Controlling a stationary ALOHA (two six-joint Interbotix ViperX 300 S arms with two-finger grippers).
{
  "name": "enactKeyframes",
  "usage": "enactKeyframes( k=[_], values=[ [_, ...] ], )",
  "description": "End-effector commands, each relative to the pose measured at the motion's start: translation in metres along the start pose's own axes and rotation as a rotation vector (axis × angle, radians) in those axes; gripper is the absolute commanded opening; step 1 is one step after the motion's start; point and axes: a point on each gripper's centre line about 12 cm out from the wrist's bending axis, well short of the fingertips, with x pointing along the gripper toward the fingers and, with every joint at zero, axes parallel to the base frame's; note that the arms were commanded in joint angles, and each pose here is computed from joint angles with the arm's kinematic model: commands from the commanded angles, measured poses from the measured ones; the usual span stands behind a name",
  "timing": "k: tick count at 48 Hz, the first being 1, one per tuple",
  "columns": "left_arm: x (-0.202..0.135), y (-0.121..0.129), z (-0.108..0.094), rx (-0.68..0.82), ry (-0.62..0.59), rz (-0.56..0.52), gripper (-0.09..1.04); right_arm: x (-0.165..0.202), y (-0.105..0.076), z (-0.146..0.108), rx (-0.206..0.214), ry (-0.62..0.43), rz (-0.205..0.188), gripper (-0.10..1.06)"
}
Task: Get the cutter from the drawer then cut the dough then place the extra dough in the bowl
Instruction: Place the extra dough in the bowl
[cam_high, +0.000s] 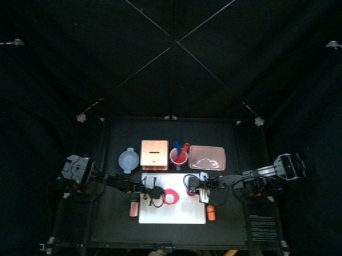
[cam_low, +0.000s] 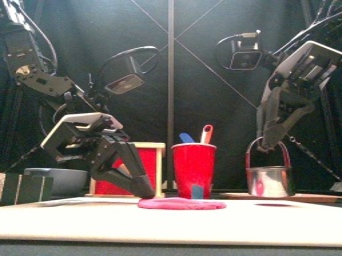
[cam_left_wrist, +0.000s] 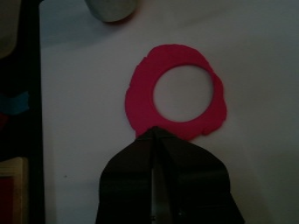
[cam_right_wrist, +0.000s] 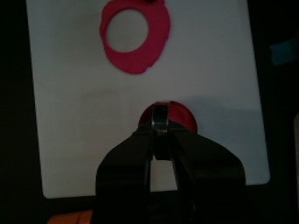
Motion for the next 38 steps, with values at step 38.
enactKeyframes(
  k=[38],
  values=[
    [-0.027, 0.021, 0.043, 0.017, -0.131, 0.041, 0.48, -0.002, -0.005, 0.009, 0.013, -0.047, -0.003, 0.83]
  ],
)
